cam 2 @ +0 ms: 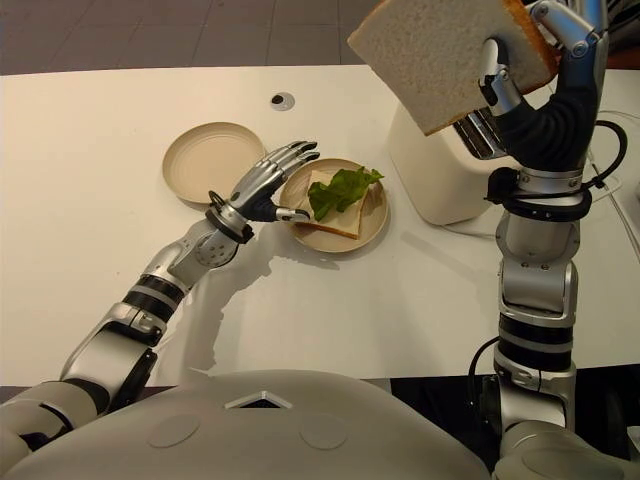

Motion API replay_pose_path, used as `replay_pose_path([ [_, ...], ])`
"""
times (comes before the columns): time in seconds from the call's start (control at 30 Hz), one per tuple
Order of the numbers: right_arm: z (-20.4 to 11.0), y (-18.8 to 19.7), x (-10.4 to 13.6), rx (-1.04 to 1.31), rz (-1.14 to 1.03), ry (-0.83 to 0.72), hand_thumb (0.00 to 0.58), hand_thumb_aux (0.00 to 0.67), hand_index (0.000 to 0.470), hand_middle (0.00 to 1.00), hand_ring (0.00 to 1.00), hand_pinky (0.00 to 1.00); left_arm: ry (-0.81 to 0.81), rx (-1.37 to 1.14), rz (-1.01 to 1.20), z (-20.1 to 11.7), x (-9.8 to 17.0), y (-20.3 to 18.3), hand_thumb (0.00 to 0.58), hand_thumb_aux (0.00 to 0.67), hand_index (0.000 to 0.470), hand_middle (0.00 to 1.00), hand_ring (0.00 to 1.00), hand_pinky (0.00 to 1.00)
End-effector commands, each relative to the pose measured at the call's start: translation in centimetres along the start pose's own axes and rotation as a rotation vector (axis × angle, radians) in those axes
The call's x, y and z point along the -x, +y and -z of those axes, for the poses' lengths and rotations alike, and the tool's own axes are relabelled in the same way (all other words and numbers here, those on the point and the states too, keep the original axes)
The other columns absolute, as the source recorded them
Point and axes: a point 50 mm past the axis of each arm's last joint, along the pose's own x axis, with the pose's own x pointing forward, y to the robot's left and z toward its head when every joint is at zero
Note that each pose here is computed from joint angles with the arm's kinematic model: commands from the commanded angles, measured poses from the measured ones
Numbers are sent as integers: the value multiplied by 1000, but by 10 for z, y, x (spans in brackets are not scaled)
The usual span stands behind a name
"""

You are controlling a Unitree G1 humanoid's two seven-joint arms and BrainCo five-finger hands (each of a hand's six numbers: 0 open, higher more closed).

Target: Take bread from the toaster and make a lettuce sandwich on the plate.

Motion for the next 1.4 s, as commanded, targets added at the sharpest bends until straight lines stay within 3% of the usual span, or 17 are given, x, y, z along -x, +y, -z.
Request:
replay_pose_path([
  [0.03, 3, 11, 3, -39, -30, 19, 580, 670, 470, 27, 27, 27, 9, -89, -5, 3, -11, -9, 0, 0, 0, 0, 0, 0],
  [0.27, 7, 24, 8, -62, -48, 48, 580, 670, 470, 20, 20, 20, 81, -209, -135, 17, -27, -3, 0, 0, 0, 0, 0, 0],
  [0.73, 9, 42, 21, -106, -111, 88, 580, 670, 470, 20, 20, 20, 338, -302, -123, 58, 2, -4, 0, 0, 0, 0, 0, 0],
  [1.03, 14, 45, 29, -105, -128, 122, 580, 670, 470, 12, 12, 12, 402, -254, -101, 62, 1, -10, 0, 0, 0, 0, 0, 0],
  [1.3, 21, 43, 30, -99, -114, 142, 580, 670, 470, 4, 4, 4, 383, -256, -248, 65, 32, 21, 0, 0, 0, 0, 0, 0],
  [1.4, 20, 43, 31, -93, -108, 148, 580, 670, 470, 8, 8, 8, 330, -216, -281, 54, 30, 32, 0, 0, 0, 0, 0, 0],
])
